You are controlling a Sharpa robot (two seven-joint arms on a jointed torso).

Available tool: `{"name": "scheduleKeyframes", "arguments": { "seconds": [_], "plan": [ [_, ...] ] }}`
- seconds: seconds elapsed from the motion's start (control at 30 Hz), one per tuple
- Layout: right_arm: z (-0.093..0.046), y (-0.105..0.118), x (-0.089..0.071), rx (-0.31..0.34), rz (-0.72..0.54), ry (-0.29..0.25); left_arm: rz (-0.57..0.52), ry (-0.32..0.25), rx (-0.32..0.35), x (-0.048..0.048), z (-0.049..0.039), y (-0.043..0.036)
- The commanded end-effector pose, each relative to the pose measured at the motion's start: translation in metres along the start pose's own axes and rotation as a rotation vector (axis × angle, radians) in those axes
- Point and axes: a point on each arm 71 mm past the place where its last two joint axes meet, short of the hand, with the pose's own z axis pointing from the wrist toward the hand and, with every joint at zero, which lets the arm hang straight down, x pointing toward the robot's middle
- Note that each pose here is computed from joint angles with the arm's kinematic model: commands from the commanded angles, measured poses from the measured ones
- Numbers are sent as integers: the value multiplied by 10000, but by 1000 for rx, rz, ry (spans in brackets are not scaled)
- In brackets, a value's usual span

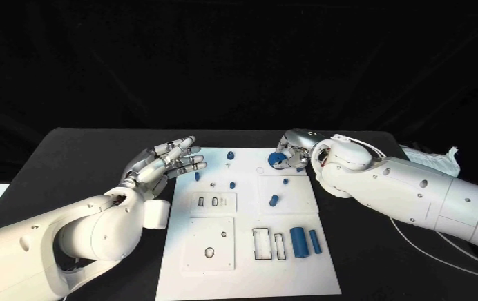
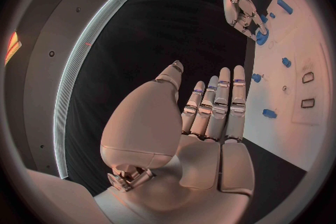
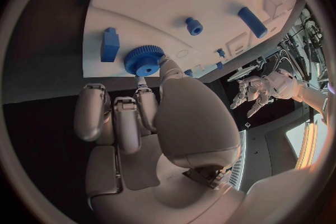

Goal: Assemble the parts on the task board

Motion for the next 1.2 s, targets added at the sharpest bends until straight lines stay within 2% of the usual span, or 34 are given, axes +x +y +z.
{"name": "scheduleKeyframes", "arguments": {
  "seconds": [0.03, 0.73, 1.2],
  "plan": [
    [-6, -4, 19, 0, -1, 13, -10, 17, 6, 17, 3, -11],
    [-19, -32, 3, 13, -4, -1, -10, 18, 3, 13, -1, -12],
    [-49, -36, -8, -5, -36, -18, -8, 15, 3, 0, -2, -14]
  ]
}}
